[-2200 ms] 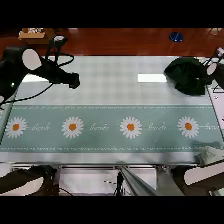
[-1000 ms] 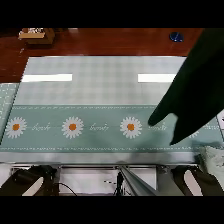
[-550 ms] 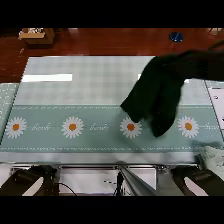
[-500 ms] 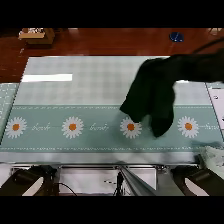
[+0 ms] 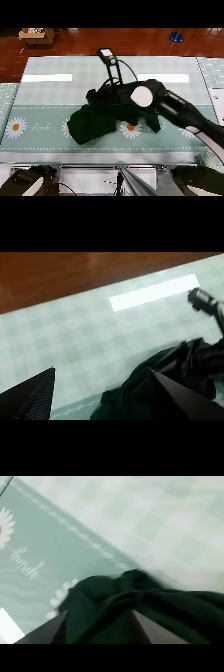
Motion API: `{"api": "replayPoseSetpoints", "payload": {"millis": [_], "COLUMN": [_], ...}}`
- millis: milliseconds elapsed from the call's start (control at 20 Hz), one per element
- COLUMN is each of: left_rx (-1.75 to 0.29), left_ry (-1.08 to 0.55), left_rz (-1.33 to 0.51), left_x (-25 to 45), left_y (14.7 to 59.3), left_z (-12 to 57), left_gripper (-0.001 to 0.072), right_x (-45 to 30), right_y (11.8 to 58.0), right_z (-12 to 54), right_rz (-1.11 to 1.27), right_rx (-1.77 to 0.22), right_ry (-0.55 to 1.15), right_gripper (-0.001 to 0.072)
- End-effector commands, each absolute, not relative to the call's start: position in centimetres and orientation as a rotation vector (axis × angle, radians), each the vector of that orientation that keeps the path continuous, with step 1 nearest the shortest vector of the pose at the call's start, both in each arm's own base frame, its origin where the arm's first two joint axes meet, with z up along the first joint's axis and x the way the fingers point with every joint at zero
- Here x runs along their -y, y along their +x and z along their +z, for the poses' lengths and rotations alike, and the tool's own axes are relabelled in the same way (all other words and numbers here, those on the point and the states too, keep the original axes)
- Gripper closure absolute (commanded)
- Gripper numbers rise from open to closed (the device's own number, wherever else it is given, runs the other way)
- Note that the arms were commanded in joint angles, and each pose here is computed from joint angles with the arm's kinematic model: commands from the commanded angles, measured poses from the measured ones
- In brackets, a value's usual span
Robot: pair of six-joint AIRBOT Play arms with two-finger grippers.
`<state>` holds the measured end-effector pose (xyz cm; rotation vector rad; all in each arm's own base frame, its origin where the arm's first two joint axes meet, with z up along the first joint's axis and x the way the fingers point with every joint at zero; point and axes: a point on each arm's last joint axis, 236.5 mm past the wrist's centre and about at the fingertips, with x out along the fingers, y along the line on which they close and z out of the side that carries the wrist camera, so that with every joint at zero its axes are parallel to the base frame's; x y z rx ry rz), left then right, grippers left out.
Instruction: Fold the shirts.
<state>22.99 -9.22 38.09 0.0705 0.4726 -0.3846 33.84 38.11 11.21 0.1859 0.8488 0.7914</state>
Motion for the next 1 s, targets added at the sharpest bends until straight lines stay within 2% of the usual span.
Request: {"api": "replayPoseSetpoints", "payload": {"millis": [0,150,300,400,600,950], "left_rx": [-0.543,-0.706,-0.947,-1.074,-1.089,-1.084], "left_ry": [0.086,0.102,0.125,0.132,0.022,-0.21], "left_rz": [-0.368,-0.365,-0.356,-0.348,-0.405,-0.491], "left_x": [9.1,9.5,9.6,9.5,12.3,17.8], "left_y": [23.8,25.1,25.4,25.0,26.0,30.6], "left_z": [35.7,29.5,20.0,13.8,7.2,2.4], "left_gripper": [0.0019,0.0019,0.0019,0.0019,0.0019,0.0018], "right_x": [-29.3,-13.0,1.6,6.6,7.4,4.4], "right_y": [38.1,39.8,36.5,34.4,34.1,33.1], "right_z": [13.1,15.5,15.4,14.3,11.1,5.8], "right_rz": [0.619,0.288,-0.039,-0.128,-0.091,0.01], "right_rx": [-0.829,-0.823,-0.957,-1.046,-1.051,-1.121], "right_ry": [0.163,0.0,-0.172,-0.136,0.14,0.251], "right_gripper": [0.0232,0.0232,0.0232,0.0232,0.0231,0.0231]}}
